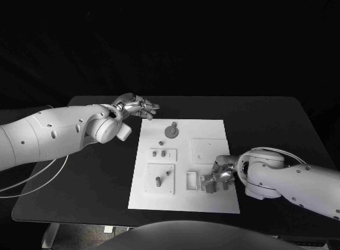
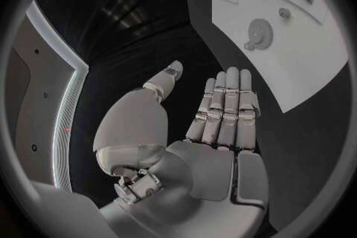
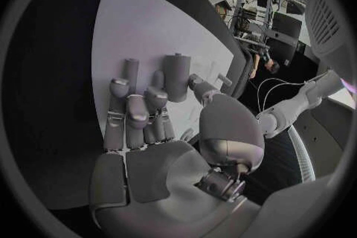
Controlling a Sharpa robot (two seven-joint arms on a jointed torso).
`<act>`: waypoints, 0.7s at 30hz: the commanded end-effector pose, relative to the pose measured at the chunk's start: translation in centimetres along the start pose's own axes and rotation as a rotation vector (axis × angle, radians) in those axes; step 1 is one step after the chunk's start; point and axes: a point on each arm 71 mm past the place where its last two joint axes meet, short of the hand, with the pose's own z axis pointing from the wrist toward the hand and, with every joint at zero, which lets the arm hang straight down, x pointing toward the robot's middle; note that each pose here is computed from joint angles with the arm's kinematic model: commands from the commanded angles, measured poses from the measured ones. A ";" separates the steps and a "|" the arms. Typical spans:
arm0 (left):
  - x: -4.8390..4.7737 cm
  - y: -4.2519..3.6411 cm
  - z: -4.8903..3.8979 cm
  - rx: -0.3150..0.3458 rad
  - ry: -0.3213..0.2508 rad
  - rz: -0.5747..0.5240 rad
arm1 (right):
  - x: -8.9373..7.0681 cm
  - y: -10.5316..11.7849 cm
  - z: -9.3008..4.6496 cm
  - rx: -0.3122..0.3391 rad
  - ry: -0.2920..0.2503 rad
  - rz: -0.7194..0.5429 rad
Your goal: Assemble the parts on the task board
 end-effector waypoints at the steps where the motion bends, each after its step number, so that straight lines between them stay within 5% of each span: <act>1: 0.19 -0.20 0.00 0.007 0.019 0.006 | 1.3 -0.7 0.4 0.037 0.038 -0.038; 21: 0.02 -0.08 -0.01 -0.002 0.015 0.013 | 1.4 -1.5 -0.6 0.030 0.032 0.045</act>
